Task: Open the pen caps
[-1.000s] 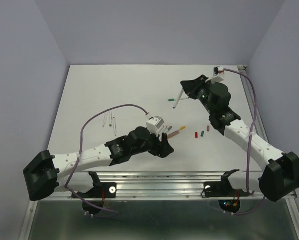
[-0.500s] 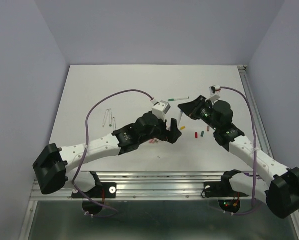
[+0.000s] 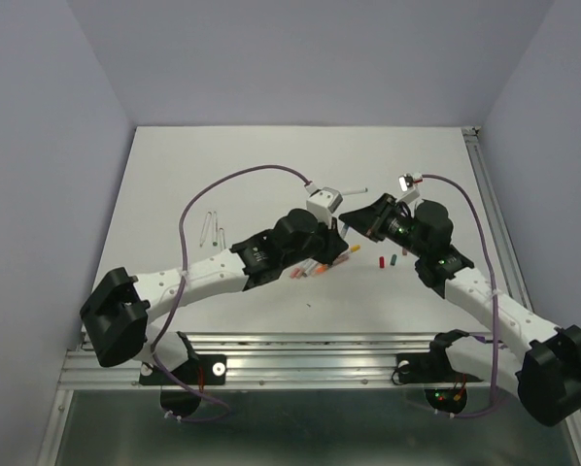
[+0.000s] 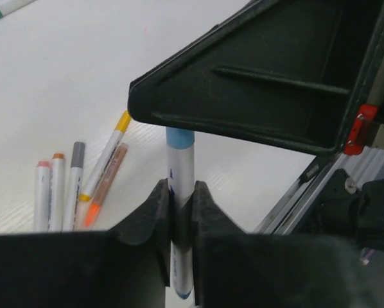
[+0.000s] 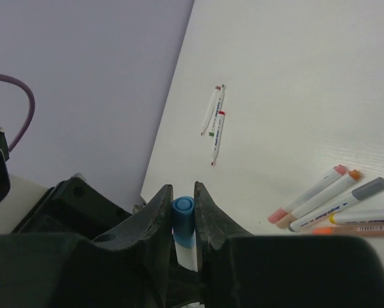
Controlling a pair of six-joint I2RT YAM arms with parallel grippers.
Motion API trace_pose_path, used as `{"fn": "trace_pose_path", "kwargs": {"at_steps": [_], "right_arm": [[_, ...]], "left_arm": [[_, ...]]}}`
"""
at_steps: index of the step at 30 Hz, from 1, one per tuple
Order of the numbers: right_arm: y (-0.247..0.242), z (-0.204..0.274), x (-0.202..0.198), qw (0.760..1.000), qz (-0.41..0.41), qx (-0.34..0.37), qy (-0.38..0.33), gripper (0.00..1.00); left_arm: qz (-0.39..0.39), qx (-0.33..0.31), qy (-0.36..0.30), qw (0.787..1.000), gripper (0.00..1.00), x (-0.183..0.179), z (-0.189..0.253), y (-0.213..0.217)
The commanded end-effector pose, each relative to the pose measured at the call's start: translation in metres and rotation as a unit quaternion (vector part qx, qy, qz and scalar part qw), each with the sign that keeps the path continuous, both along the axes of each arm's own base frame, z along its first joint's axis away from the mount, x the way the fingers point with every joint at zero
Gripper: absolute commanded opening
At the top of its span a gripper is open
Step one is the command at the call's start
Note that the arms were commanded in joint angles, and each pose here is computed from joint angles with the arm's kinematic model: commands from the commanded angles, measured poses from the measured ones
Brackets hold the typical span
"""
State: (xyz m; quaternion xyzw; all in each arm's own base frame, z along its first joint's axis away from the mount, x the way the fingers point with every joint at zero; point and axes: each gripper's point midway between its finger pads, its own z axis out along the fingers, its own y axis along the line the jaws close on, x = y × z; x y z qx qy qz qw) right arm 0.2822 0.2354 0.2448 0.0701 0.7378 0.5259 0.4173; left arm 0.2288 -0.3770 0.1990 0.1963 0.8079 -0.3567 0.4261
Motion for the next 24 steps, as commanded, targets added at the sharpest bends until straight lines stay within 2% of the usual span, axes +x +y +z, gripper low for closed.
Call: {"fn": "trace_pose_path", "kwargs": {"at_steps": [1, 4, 7, 8, 11, 16, 19, 24], "right_arm": [[0.004, 0.019, 0.005, 0.999, 0.001, 0.011, -0.032, 0.01], [-0.006, 0.016, 0.031, 0.998, -0.057, -0.018, -0.038, 0.01], [-0.018, 0.011, 0.062, 0.99, -0.121, -0.052, -0.044, 0.01], [-0.021, 0.018, 0.067, 0.988, -0.132, -0.053, -0.056, 0.01], [-0.027, 0.017, 0.095, 0.98, -0.171, -0.079, -0.062, 0.01], [-0.049, 0.04, 0.136, 0.959, -0.25, -0.101, -0.086, 0.01], [-0.059, 0.058, 0.157, 0.949, -0.281, -0.11, -0.096, 0.01], [-0.058, 0.073, 0.16, 0.948, -0.273, -0.124, -0.11, 0.01]], "left_arm": [[-0.009, -0.041, -0.031, 0.999, 0.0, 0.005, 0.035, -0.01], [-0.026, -0.063, -0.028, 0.997, 0.0, -0.007, 0.033, -0.006], [-0.028, -0.068, -0.006, 0.997, 0.0, -0.022, 0.008, 0.009], [-0.028, -0.081, -0.005, 0.996, 0.0, -0.024, 0.016, 0.009], [-0.018, -0.081, 0.037, 0.996, 0.0, -0.042, -0.016, 0.027], [-0.036, -0.094, 0.083, 0.991, 0.0, -0.075, -0.04, 0.033], [-0.032, -0.1, 0.088, 0.991, 0.0, -0.085, -0.041, 0.037], [-0.007, -0.115, 0.078, 0.99, 0.0, -0.081, -0.03, 0.047]]}}
